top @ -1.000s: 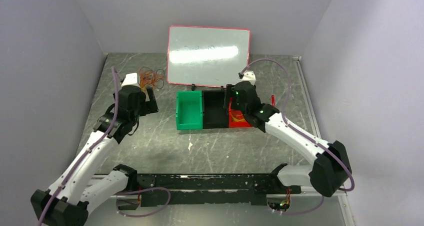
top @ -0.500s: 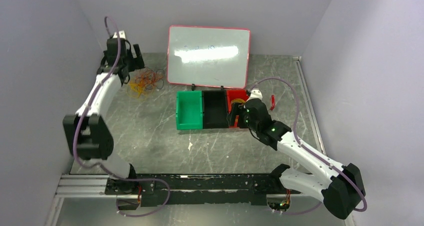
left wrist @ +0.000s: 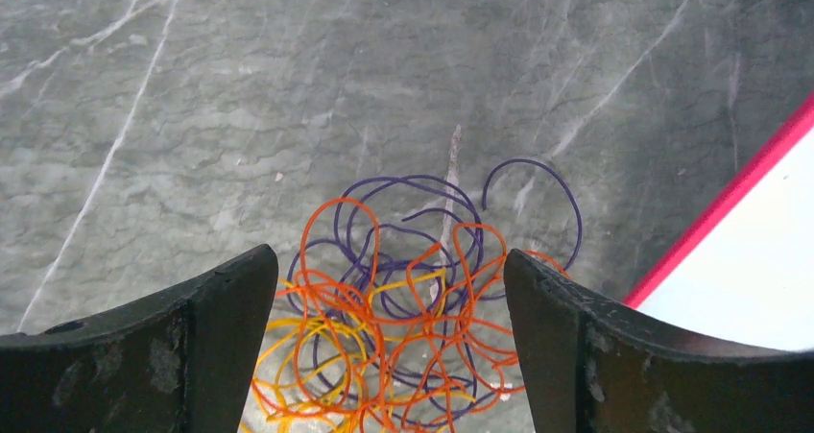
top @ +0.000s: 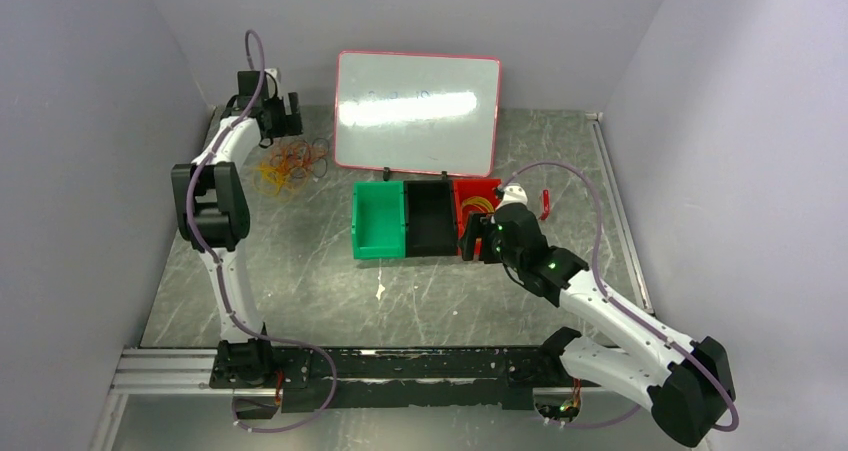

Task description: Untangle the cables

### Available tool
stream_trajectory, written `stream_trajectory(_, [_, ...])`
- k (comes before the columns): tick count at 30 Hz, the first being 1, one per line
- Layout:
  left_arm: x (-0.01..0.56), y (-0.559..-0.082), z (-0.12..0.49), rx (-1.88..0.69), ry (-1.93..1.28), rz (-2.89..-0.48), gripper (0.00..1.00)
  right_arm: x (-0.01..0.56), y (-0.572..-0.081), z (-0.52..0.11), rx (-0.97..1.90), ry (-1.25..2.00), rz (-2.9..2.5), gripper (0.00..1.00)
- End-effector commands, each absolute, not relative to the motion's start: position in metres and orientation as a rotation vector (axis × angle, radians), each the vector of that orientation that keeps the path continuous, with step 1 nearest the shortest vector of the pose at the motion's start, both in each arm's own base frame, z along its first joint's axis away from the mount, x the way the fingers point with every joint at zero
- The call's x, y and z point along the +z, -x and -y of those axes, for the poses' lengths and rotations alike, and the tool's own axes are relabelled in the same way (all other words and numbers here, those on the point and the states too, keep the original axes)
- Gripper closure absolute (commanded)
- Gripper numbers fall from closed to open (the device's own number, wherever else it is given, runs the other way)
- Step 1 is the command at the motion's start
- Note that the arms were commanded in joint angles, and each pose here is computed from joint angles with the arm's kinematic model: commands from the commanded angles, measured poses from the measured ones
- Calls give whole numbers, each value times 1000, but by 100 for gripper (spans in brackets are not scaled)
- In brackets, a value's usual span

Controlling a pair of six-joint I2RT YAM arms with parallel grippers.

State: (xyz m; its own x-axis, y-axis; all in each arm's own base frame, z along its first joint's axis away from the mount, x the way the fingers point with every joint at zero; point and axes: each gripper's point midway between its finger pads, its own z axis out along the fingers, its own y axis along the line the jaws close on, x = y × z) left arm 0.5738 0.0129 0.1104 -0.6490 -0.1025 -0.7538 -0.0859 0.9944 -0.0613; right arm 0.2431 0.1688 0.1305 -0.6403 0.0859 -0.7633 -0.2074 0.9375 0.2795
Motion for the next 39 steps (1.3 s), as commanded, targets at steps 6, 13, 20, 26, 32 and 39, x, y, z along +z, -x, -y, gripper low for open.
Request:
stream_trajectory(6, [81,-590,-3,-97,69,-2323,10,121,-243,-168,394,147,-2247,25])
stream_trajectory(13, [59,-576,-5,-8,101,-2417,21,117,-245,-162,366,100,-2239,25])
stream_trajectory(20, [71,-549,-8,17,142,-2430,32,112,-243,-163,382,87,-2248,25])
stream_trajectory(26, [65,-504,-10,64,184,-2501,40,112,-243,-168,411,91,-2245,25])
stream_trajectory(32, [67,-467,5,84,197,-2558,48,115,-242,-170,432,93,-2240,25])
stream_trajectory(39, [54,-413,20,27,261,-2627,54,117,-238,-171,453,101,-2239,25])
